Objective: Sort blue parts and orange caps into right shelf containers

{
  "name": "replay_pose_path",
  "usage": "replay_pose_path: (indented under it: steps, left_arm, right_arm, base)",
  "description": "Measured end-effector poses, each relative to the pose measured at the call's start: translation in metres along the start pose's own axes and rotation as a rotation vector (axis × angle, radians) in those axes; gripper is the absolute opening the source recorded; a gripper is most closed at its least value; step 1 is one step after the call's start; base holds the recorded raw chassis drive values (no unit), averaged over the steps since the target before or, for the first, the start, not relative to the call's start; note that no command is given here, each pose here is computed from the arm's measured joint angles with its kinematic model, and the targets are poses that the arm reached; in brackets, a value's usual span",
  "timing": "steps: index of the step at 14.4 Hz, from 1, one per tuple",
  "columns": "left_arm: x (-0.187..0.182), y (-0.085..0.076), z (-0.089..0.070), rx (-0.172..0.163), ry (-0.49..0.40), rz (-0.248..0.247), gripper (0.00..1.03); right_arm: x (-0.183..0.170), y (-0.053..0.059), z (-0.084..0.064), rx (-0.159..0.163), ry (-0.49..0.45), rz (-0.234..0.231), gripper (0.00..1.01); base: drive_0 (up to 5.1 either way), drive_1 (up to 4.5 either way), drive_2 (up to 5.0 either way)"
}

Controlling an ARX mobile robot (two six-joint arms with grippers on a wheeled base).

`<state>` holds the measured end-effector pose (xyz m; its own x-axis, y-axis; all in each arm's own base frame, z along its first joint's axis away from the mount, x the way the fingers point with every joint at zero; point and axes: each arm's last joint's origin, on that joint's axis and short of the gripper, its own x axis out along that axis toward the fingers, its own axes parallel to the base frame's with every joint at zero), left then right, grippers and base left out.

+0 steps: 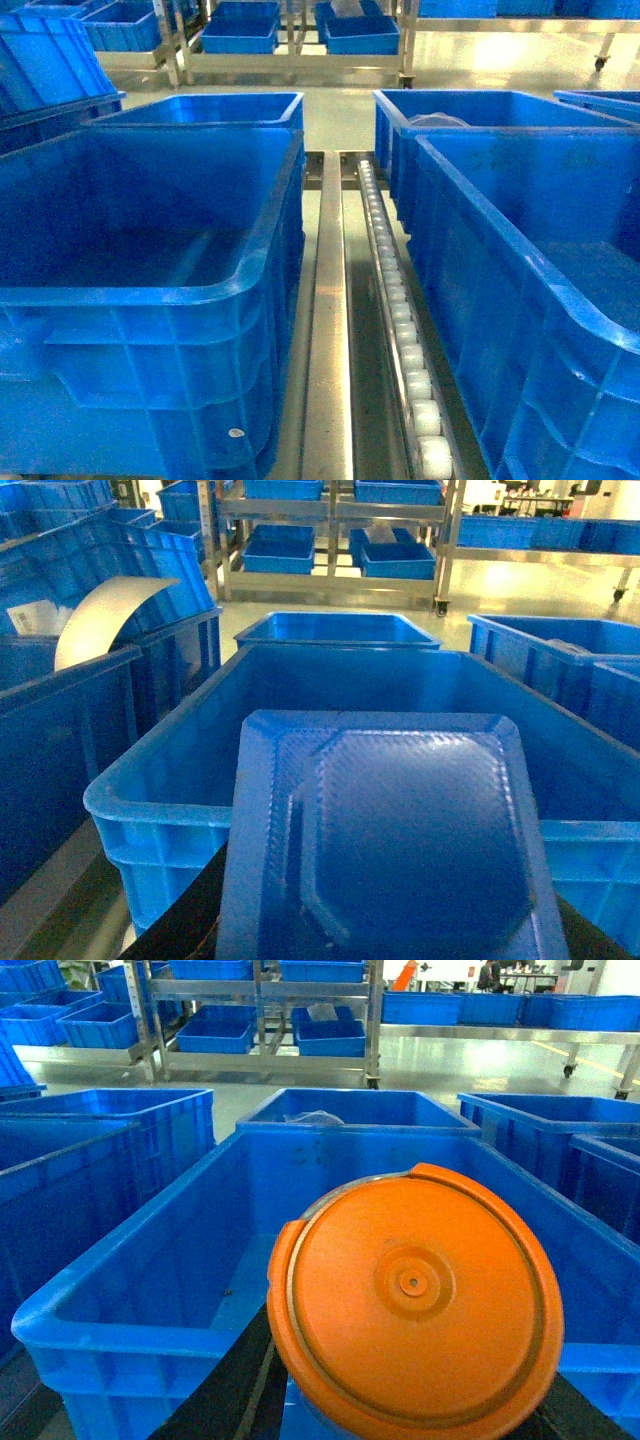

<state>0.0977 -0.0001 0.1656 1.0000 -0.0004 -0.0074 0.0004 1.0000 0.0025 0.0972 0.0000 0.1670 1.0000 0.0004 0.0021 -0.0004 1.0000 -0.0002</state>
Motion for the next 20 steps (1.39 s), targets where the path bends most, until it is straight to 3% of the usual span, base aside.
replay_pose_path:
  steps: [10,11,12,13,14,15,16,17,20]
  left_arm:
    - [0.0,0.0,0.0,0.0,-0.001,0.0,0.43]
    - [0.0,-0.001,0.01,-0.029,-0.103,0.024,0.43]
    - [0.003,-0.005,0.023,-0.046,-0.201,0.01,0.43]
    - [0.012,-0.009,0.03,-0.049,-0.198,-0.012,0.43]
    - [0.026,-0.012,0.044,-0.042,-0.219,-0.033,0.43]
    - [0.046,-0.014,0.064,-0.04,-0.255,-0.044,0.43]
    - [0.078,-0.015,0.084,-0.033,-0.285,-0.048,0.43]
    - [0.113,-0.014,0.09,-0.032,-0.274,-0.027,0.43]
    - [0.155,-0.014,0.082,-0.037,-0.19,-0.009,0.43]
  right_arm:
    - [0.0,0.0,0.0,0.0,0.0,0.0,0.42]
    - [0.0,0.0,0.001,-0.002,-0.019,0.002,0.42]
    - [-0.001,0.003,0.015,-0.006,-0.156,0.024,0.42]
    - [0.003,0.006,0.023,-0.007,-0.191,0.061,0.42]
    - [0.015,0.008,0.03,-0.019,-0.192,0.071,0.42]
    - [0.032,0.008,0.043,-0.019,-0.211,0.086,0.42]
    - [0.061,0.008,0.067,-0.019,-0.263,0.082,0.42]
    - [0.095,0.009,0.079,-0.019,-0.267,0.064,0.42]
    - [0.135,0.011,0.075,-0.024,-0.186,0.041,0.42]
  base:
    - [0.0,0.0,0.0]
    - [0.0,0.0,0.0]
    - [0.0,0.0,0.0]
    - [0.0,0.0,0.0]
    - [0.0,0.0,0.0]
    - [0.0,0.0,0.0]
    - [0.0,0.0,0.0]
    - [0.0,0.0,0.0]
    - [0.0,0.0,0.0]
